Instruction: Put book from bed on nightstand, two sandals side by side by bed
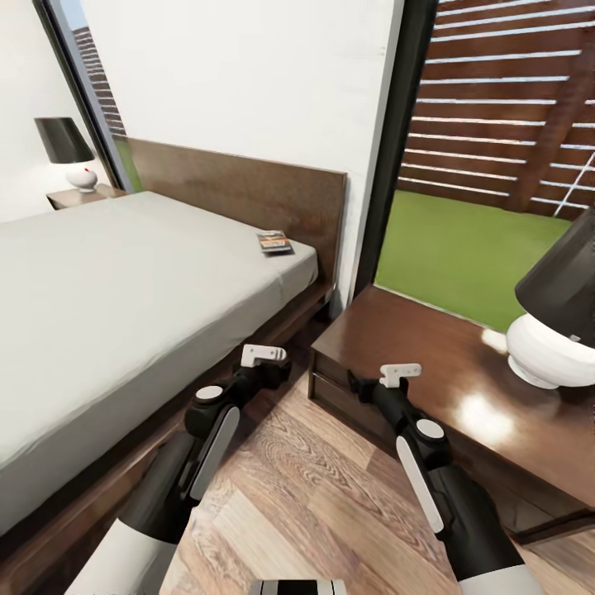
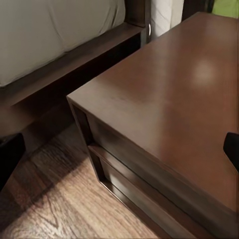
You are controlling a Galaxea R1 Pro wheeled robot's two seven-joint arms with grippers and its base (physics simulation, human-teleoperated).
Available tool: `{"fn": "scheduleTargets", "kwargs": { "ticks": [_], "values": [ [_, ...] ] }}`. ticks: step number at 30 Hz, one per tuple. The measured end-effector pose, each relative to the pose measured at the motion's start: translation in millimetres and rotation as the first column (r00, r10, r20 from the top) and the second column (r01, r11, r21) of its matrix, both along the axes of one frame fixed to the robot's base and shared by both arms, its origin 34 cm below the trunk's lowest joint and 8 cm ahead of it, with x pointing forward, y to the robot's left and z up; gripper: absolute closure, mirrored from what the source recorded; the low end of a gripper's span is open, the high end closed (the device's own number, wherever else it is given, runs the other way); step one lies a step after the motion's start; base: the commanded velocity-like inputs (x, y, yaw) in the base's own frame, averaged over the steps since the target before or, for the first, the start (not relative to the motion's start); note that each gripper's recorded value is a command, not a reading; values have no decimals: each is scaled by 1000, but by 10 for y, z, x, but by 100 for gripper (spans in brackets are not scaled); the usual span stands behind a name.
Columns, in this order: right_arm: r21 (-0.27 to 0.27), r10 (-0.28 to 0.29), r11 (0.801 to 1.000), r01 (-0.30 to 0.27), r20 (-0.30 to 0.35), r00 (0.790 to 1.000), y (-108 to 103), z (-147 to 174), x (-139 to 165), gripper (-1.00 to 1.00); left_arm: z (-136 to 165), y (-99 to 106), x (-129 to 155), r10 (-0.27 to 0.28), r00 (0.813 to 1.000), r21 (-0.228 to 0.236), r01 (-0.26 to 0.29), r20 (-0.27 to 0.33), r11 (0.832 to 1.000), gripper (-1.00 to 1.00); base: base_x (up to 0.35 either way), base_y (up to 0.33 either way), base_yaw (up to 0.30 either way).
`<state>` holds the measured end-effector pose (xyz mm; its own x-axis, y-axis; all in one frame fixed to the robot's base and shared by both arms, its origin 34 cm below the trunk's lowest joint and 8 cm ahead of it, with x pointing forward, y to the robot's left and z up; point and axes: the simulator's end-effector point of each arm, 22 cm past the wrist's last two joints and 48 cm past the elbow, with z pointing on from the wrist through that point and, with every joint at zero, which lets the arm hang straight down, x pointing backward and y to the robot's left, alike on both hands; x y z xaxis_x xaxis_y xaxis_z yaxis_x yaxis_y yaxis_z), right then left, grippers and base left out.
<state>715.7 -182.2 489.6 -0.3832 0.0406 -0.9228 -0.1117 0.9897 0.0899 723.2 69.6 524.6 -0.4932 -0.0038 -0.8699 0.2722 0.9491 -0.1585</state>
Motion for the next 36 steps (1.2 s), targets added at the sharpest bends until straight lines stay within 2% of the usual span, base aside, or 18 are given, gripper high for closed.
{"fn": "scheduleTargets", "kwargs": {
  "ticks": [5,6,8,11,21,36],
  "values": [
    [-2,-1,1000,1,12,1000,-13,95,-5,-100,97,13,-5,6,1000,-33,-6,0,999,-100,0,0,0],
    [-5,-3,1000,3,12,1000,-20,104,-7,-100,91,127,27,34,999,-54,-34,-9,998,-100,0,0,0],
    [-6,-4,1000,4,20,1000,-26,158,-6,-100,101,234,51,59,998,-69,-60,-15,996,-100,0,0,0],
    [-5,-4,1000,4,33,999,-29,240,-6,-100,165,281,58,69,998,-77,-70,-9,995,-100,0,0,0],
    [-5,-4,1000,5,78,997,-29,529,-14,-100,395,271,37,70,997,-86,-68,21,994,-100,44,0,0],
    [-3,-4,1000,5,146,989,-24,960,-48,-100,783,262,-9,68,995,-81,-62,79,995,-100,263,0,0]
  ]
}}
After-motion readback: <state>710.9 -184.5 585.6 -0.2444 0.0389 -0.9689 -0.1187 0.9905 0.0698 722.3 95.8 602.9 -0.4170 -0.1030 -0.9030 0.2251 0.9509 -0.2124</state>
